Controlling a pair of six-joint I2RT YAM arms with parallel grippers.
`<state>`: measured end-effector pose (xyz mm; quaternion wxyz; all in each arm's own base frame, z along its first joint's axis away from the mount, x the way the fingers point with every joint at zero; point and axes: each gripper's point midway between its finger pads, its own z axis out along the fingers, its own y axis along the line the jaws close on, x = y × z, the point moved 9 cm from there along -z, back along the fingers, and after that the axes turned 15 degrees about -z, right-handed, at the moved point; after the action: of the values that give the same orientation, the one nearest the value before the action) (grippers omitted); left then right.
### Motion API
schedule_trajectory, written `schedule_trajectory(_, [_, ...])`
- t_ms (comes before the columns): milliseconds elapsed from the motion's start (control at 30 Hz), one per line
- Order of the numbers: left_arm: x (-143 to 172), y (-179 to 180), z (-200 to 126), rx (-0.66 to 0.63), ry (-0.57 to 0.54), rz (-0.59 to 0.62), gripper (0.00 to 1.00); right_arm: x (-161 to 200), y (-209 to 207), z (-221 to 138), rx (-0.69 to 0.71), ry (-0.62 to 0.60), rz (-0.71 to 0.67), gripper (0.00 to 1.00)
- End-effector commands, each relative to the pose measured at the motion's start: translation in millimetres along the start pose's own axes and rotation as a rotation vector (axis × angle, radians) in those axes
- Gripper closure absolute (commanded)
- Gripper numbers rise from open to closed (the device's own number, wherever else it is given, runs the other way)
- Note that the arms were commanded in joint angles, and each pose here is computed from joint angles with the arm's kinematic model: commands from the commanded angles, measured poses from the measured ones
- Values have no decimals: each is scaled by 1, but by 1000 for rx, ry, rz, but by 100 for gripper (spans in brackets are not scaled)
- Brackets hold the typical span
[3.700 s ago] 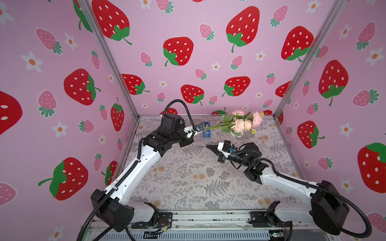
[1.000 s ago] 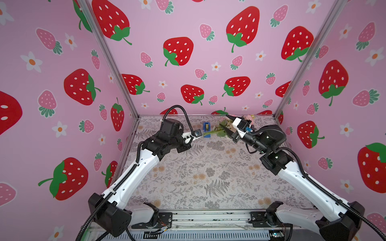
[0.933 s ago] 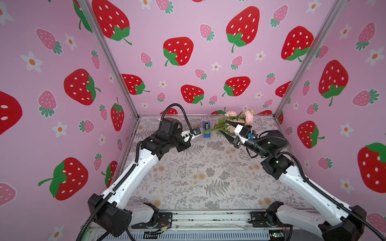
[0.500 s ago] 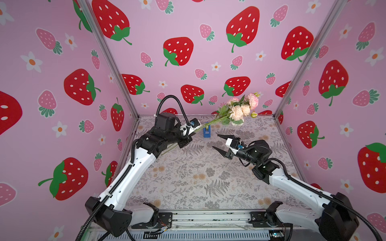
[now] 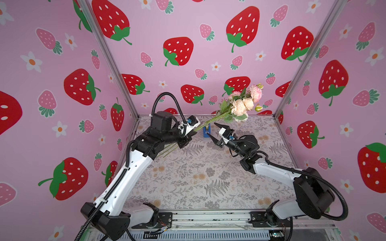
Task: Wrap bouquets with tape
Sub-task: Wrap the tape around the bouquet.
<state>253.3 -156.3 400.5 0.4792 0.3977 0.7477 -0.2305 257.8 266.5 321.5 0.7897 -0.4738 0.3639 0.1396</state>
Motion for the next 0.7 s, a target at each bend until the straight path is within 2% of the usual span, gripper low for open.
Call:
schedule_trajectory(0, [-22, -9, -20, 25, -88, 23, 100, -17, -12, 8, 55, -92, -30, 35])
schedule_trajectory(200, [-22, -10, -21, 31, -84, 25, 100, -20, -5, 17, -70, -165, -42, 40])
schedule_trajectory(400, [-23, -9, -22, 30, -85, 35, 100, -21, -4, 21, -91, -175, -37, 48])
schedule_trajectory(667, [-22, -6, -19, 0, -72, 56, 100, -22, 6, 19, -197, -205, -18, 72])
